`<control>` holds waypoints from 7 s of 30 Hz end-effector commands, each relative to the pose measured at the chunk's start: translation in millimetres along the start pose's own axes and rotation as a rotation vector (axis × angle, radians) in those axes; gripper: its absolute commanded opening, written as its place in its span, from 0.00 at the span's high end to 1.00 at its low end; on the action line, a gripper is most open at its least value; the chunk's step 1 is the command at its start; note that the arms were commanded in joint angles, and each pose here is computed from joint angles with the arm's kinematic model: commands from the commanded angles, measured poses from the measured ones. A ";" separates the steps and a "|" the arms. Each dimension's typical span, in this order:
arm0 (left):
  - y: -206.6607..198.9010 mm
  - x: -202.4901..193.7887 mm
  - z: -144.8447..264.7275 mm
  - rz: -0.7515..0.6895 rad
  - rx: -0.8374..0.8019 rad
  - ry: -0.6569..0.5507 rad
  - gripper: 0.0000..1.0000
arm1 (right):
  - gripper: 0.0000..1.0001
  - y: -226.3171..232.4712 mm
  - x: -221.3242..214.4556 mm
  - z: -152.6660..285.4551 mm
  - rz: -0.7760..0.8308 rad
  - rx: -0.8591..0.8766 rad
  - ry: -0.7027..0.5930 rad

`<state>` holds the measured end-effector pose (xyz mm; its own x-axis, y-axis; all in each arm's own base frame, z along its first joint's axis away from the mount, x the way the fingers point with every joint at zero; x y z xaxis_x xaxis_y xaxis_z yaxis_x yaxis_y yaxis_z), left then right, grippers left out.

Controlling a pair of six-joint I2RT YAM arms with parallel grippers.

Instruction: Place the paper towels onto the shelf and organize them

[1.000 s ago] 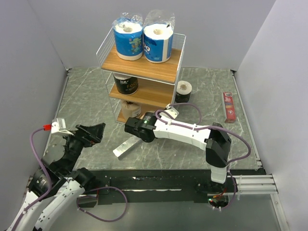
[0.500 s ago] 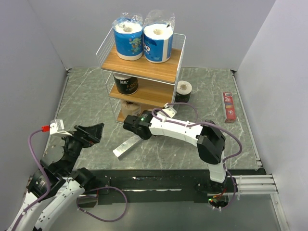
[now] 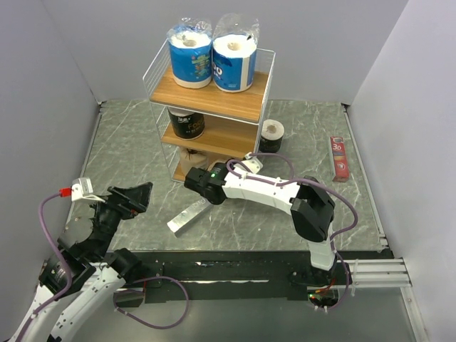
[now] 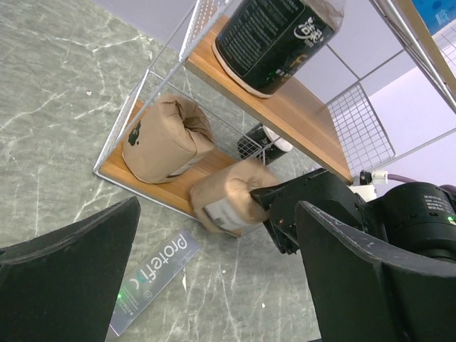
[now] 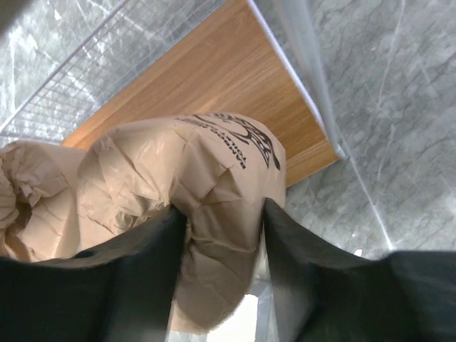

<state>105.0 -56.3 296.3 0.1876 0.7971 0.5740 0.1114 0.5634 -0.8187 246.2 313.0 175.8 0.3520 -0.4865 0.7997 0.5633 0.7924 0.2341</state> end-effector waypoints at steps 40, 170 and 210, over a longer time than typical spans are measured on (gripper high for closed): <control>-0.3 9.3 8.8 0.030 -0.019 -0.052 0.04 | 0.30 -112.3 70.1 89.9 0.657 0.208 -0.399; 2.4 11.3 8.6 0.044 0.007 -0.073 0.03 | 0.48 -195.9 109.5 1.8 0.597 0.530 0.220; -0.9 1.1 -0.6 0.000 0.007 -0.008 0.04 | 0.24 -57.7 209.7 -263.2 0.129 0.441 0.391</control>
<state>103.5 -51.9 291.1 0.1742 0.8020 0.5714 0.0757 0.5677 -0.8198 473.2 66.5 176.2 0.7143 -0.4096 0.5674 0.2024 0.8971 0.3927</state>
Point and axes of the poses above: each gripper's point midway between its finger pads, its own z axis back along the fingers, its own y axis along the line the jaws close on, x = y × z, the point moved 7 cm from there along z, back along the fingers, and after that the axes turned 13 degrees about z, right-handed, at the moved point
